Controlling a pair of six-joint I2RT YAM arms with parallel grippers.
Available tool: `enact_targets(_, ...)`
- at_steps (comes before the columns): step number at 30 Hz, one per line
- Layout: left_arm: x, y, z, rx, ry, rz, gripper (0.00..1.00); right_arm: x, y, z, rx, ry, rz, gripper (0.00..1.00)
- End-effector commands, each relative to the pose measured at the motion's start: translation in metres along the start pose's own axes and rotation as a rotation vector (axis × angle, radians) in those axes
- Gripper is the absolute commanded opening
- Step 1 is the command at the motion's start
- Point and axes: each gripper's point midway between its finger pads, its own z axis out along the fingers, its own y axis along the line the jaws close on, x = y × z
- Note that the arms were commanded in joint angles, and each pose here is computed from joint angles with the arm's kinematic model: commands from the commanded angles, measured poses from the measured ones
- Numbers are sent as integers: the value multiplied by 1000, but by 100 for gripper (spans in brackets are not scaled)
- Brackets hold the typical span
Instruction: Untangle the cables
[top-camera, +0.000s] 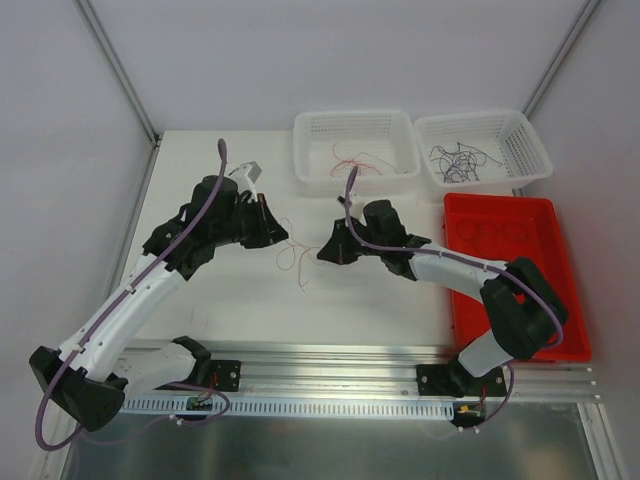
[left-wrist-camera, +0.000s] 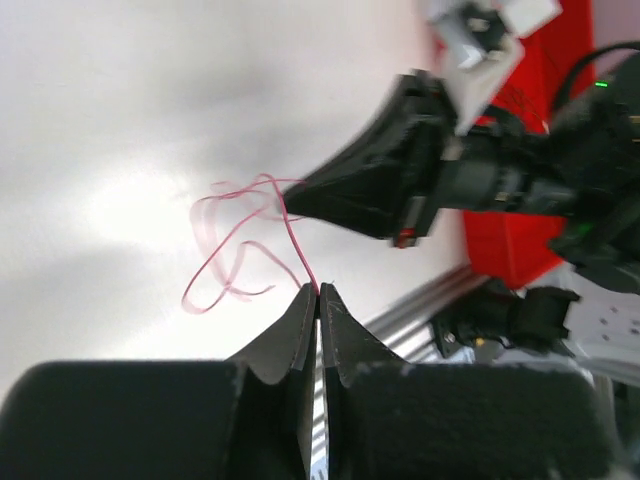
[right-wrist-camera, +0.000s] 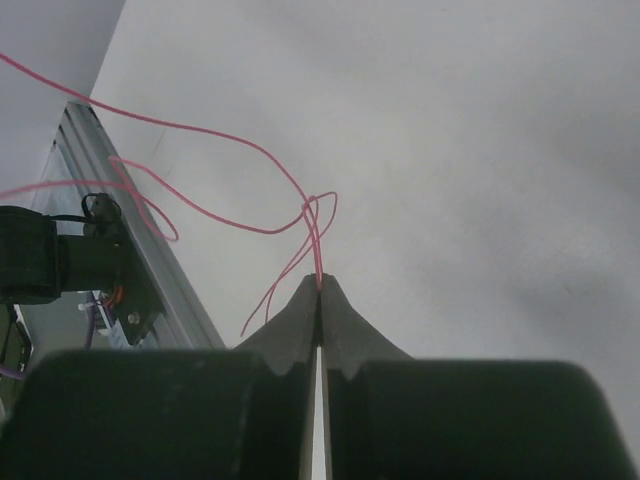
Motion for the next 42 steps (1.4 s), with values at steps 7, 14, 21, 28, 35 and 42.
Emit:
enact_targets(7, 1, 110, -12, -397, -105, -145, 0, -41, -25, -115, 157, -156, -100, 1)
enact_targets(14, 11, 140, -2, -479, -51, -174, 0, -76, 16, -194, 154, -251, -215, 1)
enact_targets(21, 11, 127, 11, -390, 30, -109, 0, -125, 49, -237, 207, -367, -259, 1)
enact_targets(28, -3, 88, 13, -189, 55, 100, 4, -177, 52, -249, 264, -471, -176, 1)
enact_targets(35, -4, 93, 8, -202, 41, 181, 34, -227, 64, -257, 281, -524, -213, 1)
enact_targets(42, -20, 112, -5, -309, -71, 256, 95, -275, 75, -267, 289, -590, -261, 1)
